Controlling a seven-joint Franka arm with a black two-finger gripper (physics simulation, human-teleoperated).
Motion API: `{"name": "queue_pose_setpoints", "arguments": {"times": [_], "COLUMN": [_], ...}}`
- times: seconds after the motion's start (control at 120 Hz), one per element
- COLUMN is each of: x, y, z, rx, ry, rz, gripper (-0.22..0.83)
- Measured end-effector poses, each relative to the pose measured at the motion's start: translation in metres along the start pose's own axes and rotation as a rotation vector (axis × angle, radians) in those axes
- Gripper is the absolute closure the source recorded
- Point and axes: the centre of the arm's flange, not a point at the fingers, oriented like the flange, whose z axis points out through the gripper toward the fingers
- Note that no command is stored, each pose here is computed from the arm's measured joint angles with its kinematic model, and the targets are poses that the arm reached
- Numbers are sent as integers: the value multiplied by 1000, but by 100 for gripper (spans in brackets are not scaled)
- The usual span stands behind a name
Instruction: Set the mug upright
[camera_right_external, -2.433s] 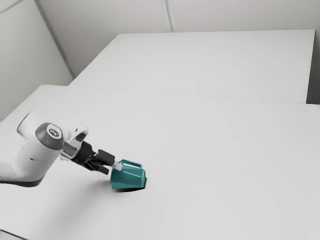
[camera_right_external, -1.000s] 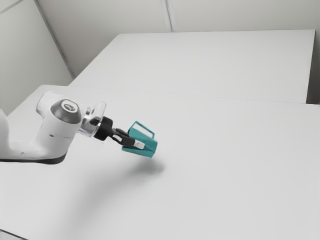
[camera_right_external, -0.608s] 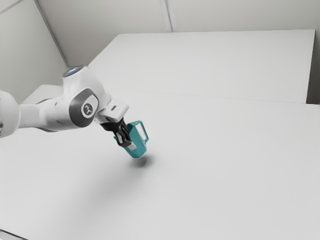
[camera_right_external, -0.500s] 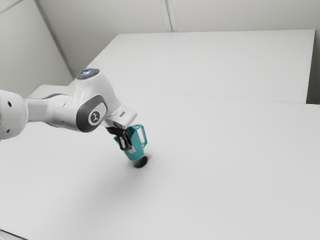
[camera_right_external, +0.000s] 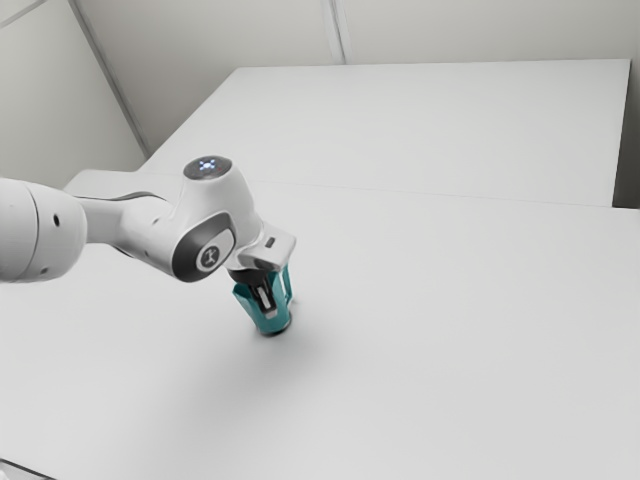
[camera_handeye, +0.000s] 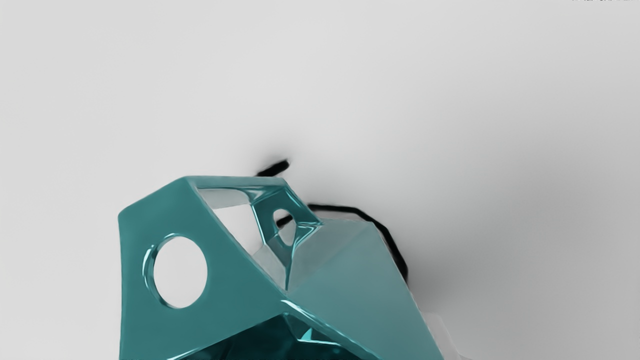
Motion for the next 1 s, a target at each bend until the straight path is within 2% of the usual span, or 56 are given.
{"name": "queue_pose_setpoints", "arguments": {"times": [0.058,0.242,0.408,0.6,0.7,0.808,1.0], "x": [0,1,4,6,15,28,34], "y": [0,-6,-16,-24,-28,-38,-63], "z": [1,-9,-28,-61,-91,-135,-230], "rx": [0,7,27,42,55,73,102], "ry": [-1,14,45,93,133,167,186], "rz": [-23,-85,-127,-170,-189,-213,-277], "gripper": [76,36,16,7,4,3,1]}}
